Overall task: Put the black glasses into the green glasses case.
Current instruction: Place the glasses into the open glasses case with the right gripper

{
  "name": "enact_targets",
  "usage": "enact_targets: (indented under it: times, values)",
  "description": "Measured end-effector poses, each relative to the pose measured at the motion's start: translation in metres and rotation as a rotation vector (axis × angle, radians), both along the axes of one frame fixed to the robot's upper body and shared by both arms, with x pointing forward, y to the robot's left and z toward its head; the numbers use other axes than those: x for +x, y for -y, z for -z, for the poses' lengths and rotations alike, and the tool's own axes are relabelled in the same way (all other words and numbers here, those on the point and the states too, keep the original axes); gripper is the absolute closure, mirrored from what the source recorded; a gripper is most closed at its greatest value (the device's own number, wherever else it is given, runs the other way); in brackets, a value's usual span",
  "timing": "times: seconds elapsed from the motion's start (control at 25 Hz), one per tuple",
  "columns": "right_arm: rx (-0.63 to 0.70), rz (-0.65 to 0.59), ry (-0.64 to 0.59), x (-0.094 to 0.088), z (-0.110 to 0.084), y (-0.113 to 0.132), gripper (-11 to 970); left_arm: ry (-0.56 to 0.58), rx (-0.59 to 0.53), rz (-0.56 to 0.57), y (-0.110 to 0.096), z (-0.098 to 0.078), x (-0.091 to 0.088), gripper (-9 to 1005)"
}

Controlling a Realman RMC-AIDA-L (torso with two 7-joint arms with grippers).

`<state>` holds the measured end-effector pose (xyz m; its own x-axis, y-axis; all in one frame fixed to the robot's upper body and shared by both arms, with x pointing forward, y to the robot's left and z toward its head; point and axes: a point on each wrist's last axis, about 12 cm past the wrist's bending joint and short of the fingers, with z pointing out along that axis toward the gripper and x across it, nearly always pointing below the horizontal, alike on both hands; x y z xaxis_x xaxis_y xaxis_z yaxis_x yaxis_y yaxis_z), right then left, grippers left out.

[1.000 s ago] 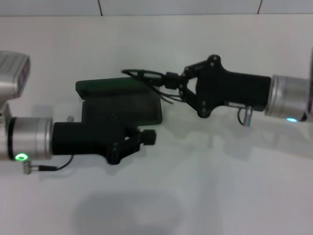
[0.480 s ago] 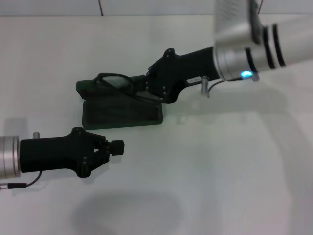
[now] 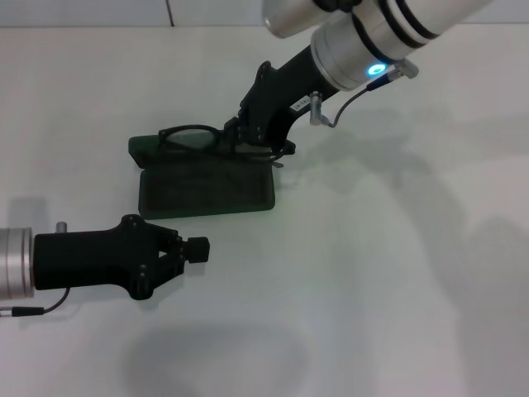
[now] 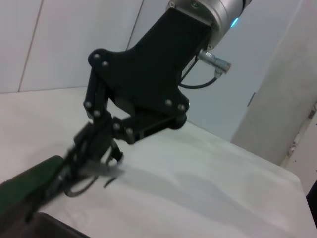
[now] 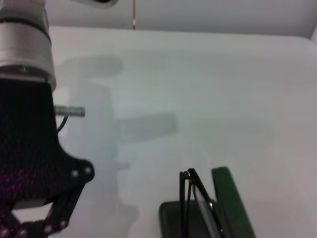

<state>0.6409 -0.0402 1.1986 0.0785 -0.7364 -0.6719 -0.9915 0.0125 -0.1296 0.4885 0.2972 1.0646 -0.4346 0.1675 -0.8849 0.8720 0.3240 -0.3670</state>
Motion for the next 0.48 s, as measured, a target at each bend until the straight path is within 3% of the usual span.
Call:
enact_targets:
  times: [0.24,0.48]
  values:
    - [-0.069,-0.005,0.019,-0.0017,0.0039,-0.0064,911,-0.007,-0.008,-0.005,0.0005,-0.0022,0.0026,994]
    - [-0.047,0.001,0.023,-0.0051,0.0086,-0.0131,910,-0.025,-0.007,-0.002,0.0033,-0.0019,0.0040,993]
